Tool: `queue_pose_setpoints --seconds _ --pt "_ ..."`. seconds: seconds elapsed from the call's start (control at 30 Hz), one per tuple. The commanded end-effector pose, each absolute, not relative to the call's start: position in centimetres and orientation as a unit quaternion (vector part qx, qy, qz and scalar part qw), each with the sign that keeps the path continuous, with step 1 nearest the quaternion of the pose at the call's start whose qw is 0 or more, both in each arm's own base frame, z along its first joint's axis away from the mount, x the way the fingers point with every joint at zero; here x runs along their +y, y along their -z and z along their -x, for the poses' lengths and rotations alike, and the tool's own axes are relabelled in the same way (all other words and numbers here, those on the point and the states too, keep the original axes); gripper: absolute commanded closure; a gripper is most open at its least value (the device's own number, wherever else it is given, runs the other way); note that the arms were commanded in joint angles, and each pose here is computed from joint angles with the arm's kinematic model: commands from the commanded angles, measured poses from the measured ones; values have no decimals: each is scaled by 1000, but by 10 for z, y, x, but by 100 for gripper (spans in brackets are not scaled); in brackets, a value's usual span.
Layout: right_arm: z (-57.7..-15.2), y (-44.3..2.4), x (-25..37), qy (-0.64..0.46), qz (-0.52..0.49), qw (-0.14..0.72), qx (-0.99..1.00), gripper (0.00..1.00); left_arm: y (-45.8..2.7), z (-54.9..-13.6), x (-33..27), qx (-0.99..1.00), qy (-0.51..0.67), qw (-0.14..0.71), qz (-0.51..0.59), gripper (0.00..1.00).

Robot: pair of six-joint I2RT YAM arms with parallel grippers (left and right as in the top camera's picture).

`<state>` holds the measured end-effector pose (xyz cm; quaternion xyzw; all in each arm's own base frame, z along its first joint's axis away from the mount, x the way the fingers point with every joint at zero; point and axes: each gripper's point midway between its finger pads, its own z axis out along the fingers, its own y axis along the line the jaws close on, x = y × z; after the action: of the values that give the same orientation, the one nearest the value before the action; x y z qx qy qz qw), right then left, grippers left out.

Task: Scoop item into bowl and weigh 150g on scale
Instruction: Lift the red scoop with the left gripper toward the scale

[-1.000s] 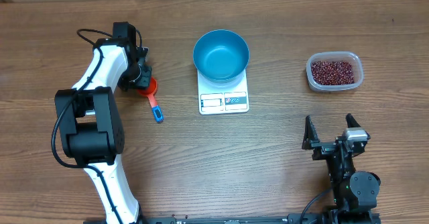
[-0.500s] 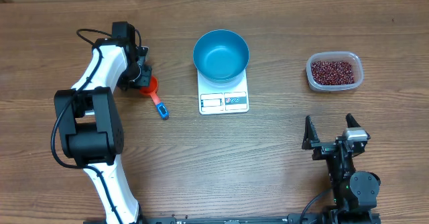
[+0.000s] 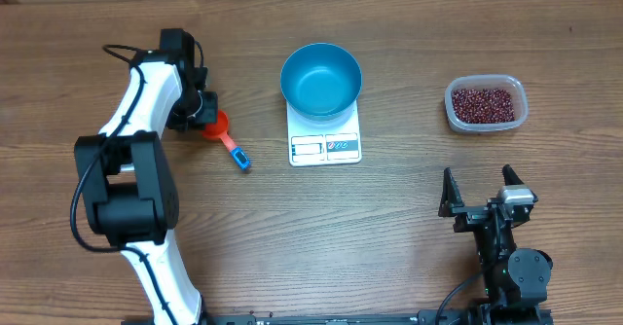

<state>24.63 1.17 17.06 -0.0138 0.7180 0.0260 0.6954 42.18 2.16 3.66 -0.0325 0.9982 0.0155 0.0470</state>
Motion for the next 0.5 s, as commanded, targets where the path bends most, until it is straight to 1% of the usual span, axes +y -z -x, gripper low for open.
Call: queue_pose_setpoints --seconds 0.0,0.07,0.17,0.3,0.37,0.47 --pt "-246 -169 9 -21 9 698 716 0 -88 -432 13 992 3 107 66 96" --pt "-246 -169 9 -21 9 698 716 0 -103 -430 13 990 5 121 68 96" --pt "-246 -169 9 -21 9 698 716 0 -143 -424 13 984 9 159 81 96" --pt "-246 -169 9 -21 9 698 716 0 -173 -414 12 977 15 185 109 96" --pt "-246 -169 9 -21 9 698 716 0 -183 -406 12 973 20 188 131 96" --pt "-246 -169 9 -21 9 698 716 0 -184 -397 12 970 26 175 169 96"
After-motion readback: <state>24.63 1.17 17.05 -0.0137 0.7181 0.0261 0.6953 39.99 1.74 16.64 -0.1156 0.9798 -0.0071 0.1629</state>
